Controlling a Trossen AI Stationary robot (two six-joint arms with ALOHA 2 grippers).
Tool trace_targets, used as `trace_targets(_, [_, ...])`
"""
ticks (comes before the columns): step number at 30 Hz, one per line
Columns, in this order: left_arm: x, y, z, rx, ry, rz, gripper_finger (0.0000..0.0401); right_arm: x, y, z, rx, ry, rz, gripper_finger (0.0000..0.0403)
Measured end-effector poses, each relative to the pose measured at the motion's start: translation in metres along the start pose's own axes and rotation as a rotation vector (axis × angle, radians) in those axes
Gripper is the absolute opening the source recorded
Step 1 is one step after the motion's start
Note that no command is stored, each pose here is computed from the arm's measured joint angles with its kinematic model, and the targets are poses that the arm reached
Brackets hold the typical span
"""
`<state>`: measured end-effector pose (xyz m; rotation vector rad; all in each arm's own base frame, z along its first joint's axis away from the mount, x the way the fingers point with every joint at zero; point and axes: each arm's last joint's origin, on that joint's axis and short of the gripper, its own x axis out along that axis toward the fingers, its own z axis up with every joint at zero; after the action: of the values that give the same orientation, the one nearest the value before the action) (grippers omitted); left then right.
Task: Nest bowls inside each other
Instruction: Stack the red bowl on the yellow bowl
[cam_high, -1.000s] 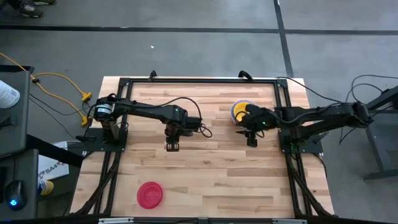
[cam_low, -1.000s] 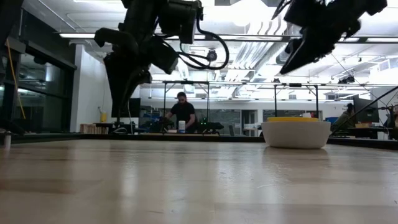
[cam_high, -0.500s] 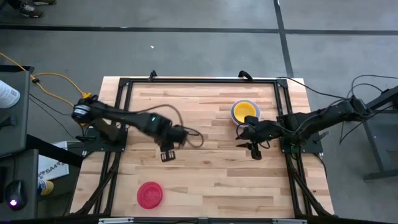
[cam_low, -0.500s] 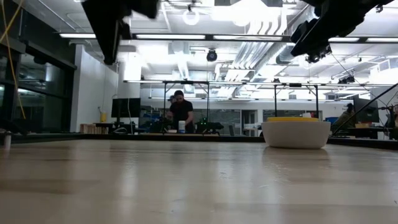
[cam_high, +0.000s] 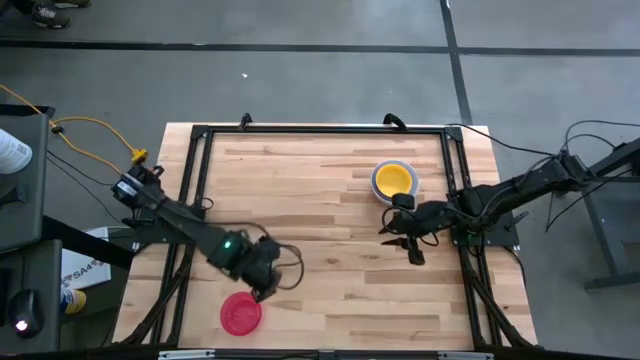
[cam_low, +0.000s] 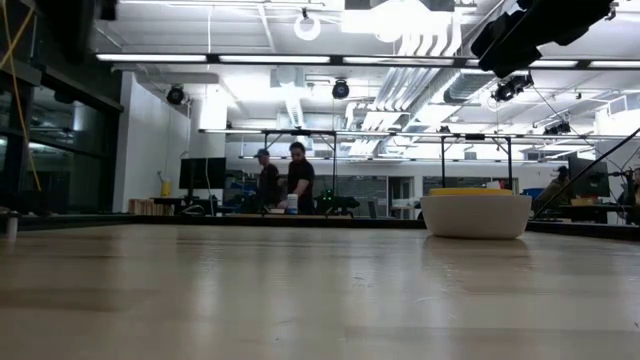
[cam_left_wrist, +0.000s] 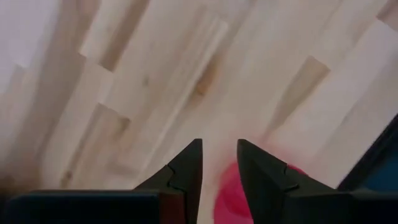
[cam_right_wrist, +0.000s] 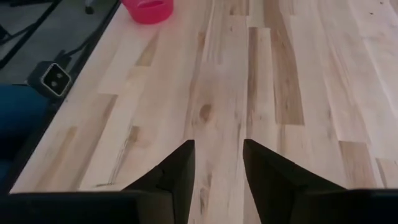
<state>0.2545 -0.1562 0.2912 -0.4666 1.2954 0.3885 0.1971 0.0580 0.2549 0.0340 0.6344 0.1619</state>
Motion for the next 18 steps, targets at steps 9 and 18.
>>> trace_targets(9, [0.005,-0.026,-0.033,-0.09,-0.008,-0.046,0.0097,0.003,0.007,-0.002,-0.017,0.009,0.027,0.0128])
trace_targets(18, [0.02,-0.039,-0.045,-0.111,0.007,-0.029,0.0097,0.003,0.009,-0.001,0.006,0.0,0.039,0.0128])
